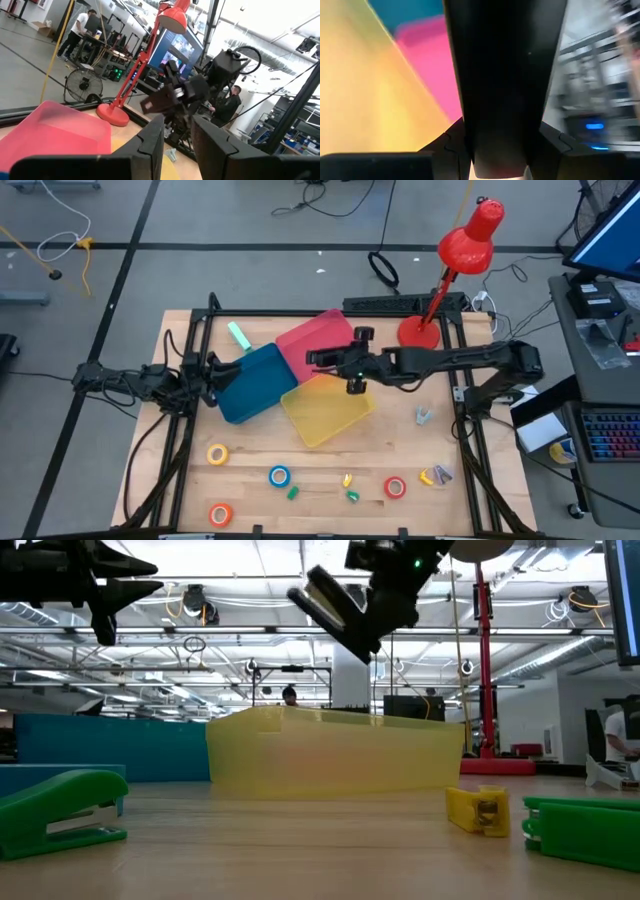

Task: Pick and place Stapler, Stapler remover, tape
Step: Put the black stapler into the red bin

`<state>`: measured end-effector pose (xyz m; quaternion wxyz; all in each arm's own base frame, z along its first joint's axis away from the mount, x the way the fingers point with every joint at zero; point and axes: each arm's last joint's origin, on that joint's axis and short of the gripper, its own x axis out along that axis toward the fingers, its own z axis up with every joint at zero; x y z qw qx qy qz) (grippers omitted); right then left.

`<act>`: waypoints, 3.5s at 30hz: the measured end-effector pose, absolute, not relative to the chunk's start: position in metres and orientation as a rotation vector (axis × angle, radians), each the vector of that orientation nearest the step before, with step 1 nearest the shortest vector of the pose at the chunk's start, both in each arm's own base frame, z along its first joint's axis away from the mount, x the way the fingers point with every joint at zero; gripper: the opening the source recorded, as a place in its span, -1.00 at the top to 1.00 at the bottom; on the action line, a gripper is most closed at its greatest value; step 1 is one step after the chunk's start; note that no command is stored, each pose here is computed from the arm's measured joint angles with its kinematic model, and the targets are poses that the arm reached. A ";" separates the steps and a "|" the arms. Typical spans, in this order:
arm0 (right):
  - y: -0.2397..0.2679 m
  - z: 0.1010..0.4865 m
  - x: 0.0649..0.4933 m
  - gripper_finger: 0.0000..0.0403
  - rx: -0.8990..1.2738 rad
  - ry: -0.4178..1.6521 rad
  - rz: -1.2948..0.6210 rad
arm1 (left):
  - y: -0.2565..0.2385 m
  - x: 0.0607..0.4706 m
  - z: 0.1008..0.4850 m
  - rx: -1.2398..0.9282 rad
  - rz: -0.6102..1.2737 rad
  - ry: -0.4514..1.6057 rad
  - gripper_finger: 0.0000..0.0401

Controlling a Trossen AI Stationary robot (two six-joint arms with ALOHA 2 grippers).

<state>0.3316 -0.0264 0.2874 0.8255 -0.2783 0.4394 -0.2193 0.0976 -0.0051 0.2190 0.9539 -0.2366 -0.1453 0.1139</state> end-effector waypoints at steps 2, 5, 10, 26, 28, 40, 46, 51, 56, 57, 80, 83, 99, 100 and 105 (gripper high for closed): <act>-0.032 0.285 0.329 0.36 -0.721 1.005 -0.471 | -0.005 0.098 0.219 -0.480 0.231 -0.295 0.52; -0.043 0.283 0.339 0.36 -0.861 1.022 -0.448 | -0.005 0.097 0.219 -0.479 0.231 -0.297 0.52; -0.061 0.274 0.352 0.36 -1.031 1.044 -0.378 | -0.005 0.098 0.219 -0.480 0.231 -0.297 0.52; -0.124 0.215 0.353 0.36 -1.139 1.380 -0.180 | -0.005 0.098 0.219 -0.481 0.230 -0.299 0.52; -0.126 0.217 0.354 0.36 -1.144 1.366 -0.191 | -0.005 0.098 0.220 -0.478 0.231 -0.299 0.52; -0.124 0.250 0.361 0.35 -1.040 1.236 -0.020 | -0.004 0.097 0.219 -0.480 0.257 -0.304 0.52; -0.131 0.261 0.370 0.35 -1.004 1.228 -0.002 | -0.004 0.097 0.219 -0.481 0.258 -0.305 0.52; -0.149 0.239 0.377 0.35 -0.894 1.306 0.057 | -0.004 0.097 0.219 -0.482 0.257 -0.305 0.52; -0.164 0.226 0.383 0.35 -0.834 1.368 0.080 | -0.004 0.097 0.220 -0.489 0.256 -0.307 0.52; -0.166 0.225 0.384 0.35 -0.810 1.372 0.088 | -0.004 0.097 0.220 -0.490 0.256 -0.308 0.52; -0.173 0.198 0.397 0.34 -0.583 1.385 0.163 | -0.004 0.097 0.220 -0.508 0.253 -0.311 0.52; -0.174 0.195 0.398 0.34 -0.577 1.386 0.159 | -0.004 0.097 0.220 -0.508 0.253 -0.312 0.52; -0.176 0.195 0.397 0.29 -0.594 1.402 0.131 | -0.004 0.097 0.220 -0.507 0.253 -0.312 0.52; -0.176 0.195 0.398 0.27 -0.594 1.396 0.129 | -0.004 0.097 0.220 -0.507 0.253 -0.311 0.52; -0.177 0.195 0.400 0.18 -0.600 1.379 0.116 | -0.004 0.097 0.220 -0.506 0.253 -0.312 0.52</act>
